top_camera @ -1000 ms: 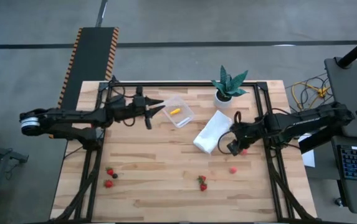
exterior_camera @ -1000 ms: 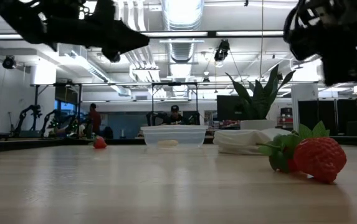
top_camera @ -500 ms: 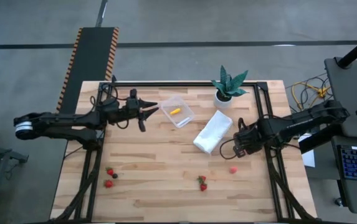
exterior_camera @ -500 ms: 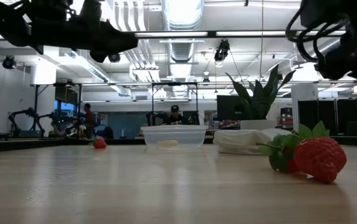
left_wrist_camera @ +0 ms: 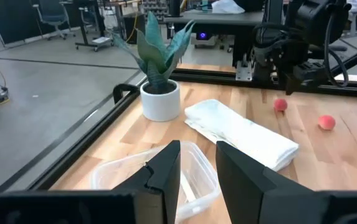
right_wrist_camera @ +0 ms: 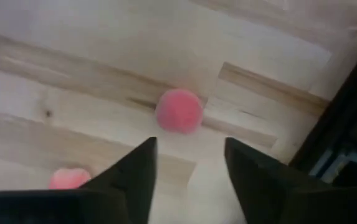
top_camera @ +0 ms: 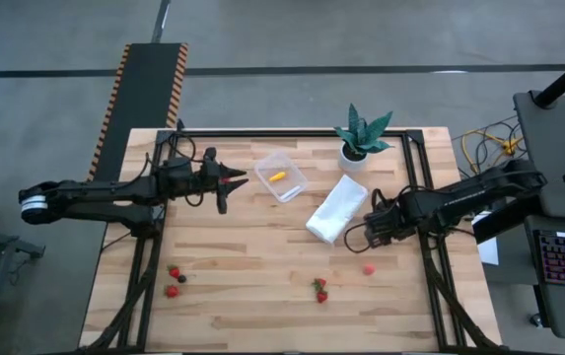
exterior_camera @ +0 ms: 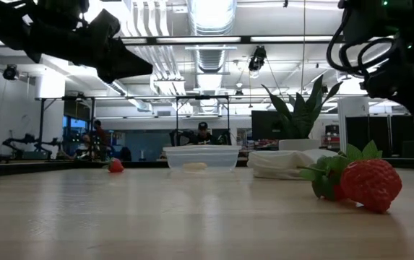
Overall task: Pick and placing Produce into tupperware
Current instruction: Put the top apricot into the transparent bin
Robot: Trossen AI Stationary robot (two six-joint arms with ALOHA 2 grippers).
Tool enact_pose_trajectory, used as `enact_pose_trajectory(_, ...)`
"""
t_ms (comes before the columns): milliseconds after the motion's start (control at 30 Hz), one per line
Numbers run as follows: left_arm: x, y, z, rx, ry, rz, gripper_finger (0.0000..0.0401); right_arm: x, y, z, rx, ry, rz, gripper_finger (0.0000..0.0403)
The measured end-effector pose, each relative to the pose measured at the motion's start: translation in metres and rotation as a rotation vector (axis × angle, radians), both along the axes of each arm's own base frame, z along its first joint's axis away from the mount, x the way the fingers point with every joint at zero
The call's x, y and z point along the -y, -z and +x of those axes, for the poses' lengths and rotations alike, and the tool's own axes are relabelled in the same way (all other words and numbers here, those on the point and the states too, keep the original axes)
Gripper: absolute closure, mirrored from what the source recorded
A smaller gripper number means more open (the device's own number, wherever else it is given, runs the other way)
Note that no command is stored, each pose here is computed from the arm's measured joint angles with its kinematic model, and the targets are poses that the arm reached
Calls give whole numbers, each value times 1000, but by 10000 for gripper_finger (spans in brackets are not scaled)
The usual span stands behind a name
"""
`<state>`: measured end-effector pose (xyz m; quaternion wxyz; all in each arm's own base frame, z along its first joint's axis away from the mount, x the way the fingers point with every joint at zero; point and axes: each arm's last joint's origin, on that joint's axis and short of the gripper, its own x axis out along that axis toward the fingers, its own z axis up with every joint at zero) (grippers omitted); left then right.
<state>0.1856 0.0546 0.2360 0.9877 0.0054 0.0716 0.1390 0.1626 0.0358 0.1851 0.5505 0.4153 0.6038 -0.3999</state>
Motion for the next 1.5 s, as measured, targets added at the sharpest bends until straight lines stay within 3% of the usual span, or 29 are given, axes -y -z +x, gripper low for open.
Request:
enact_pose_trajectory(300, 0, -2, 0, 5, -1, 3, 313, -1, 18, 5, -35, -10, -19, 130)
enact_pose_trajectory(667, 0, -2, 0, 5, -3, 4, 313, -1, 38, 5, -14, -19, 14, 125)
enact_pose_trajectory(867, 0, -2, 0, 5, -3, 4, 313, -1, 40, 2, -20, -4, 12, 150)
enact_pose_trajectory(1333, 0, -1, 0, 4, -2, 4, 313, -1, 42, 0, -20, 5, 19, 269)
enact_pose_trajectory(1500, 0, -1, 0, 4, -2, 4, 313, -1, 42, 0, -19, 5, 31, 286)
